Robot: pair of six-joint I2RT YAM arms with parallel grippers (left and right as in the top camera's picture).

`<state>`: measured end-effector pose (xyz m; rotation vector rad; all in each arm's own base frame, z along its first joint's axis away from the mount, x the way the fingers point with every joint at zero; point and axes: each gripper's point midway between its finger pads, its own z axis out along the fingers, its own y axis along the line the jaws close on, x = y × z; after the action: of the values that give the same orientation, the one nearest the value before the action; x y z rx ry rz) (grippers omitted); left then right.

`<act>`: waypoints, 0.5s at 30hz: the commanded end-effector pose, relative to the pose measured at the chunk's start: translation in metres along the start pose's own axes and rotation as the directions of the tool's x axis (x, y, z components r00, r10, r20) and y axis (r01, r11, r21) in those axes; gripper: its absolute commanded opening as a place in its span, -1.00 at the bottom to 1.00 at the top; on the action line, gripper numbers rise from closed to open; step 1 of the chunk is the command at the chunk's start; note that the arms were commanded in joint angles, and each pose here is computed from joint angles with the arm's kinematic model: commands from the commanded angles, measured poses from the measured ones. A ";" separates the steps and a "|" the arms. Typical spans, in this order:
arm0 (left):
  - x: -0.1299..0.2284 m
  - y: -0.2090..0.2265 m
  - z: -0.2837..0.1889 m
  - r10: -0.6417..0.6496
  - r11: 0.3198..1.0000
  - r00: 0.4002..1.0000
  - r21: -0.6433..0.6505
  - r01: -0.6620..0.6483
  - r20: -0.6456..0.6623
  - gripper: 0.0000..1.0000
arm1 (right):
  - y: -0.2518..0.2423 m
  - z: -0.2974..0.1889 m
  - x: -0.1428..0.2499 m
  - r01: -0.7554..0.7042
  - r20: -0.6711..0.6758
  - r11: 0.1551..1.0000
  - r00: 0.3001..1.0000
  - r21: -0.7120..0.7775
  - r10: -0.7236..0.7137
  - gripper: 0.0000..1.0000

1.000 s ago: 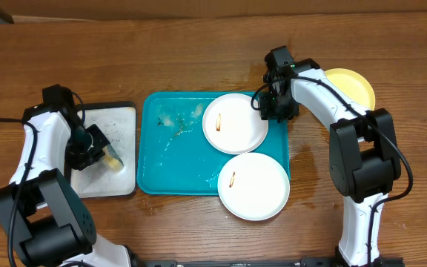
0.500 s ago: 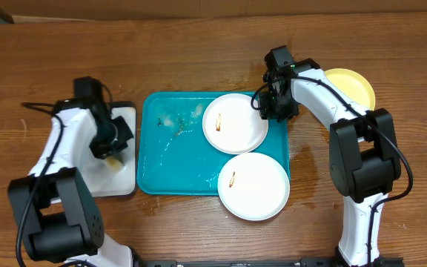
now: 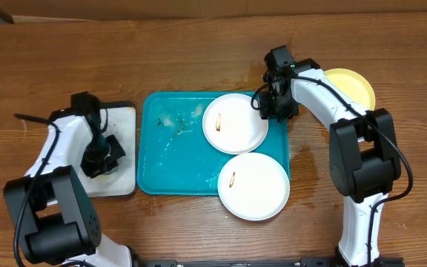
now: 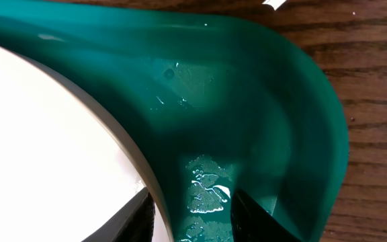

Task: Clean dirty plates on tray and stack at the side
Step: 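Rub the sponge around the soapy dark tray with the left gripper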

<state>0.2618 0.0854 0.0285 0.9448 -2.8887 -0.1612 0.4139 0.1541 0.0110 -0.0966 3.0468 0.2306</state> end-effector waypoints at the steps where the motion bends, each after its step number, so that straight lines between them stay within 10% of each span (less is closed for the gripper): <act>1: -0.008 0.011 -0.009 -0.045 0.999 0.999 -0.011 0.045 0.027 -0.92 | 0.005 -0.009 -0.003 0.005 0.023 1.000 1.000 -0.014 -0.004 -0.23; 5: -0.014 0.010 -0.009 -0.058 0.998 0.997 0.012 0.058 0.044 -0.75 | 0.005 -0.009 -0.003 0.005 0.025 1.000 1.000 -0.014 -0.004 -0.06; 9: -0.023 -0.005 -0.012 -0.039 0.995 0.997 0.095 0.033 0.065 0.05 | 0.006 -0.009 -0.006 0.006 0.037 1.000 0.999 -0.018 -0.006 0.14; 15: -0.036 -0.012 -0.039 -0.010 0.991 0.996 0.132 -0.002 0.094 0.21 | 0.007 -0.010 -0.010 0.009 0.052 1.000 0.999 -0.022 -0.008 0.14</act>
<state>0.2854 0.0920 0.0415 0.9979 -2.9508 -0.0606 0.4191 0.1558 0.0118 -0.0980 3.0245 0.2384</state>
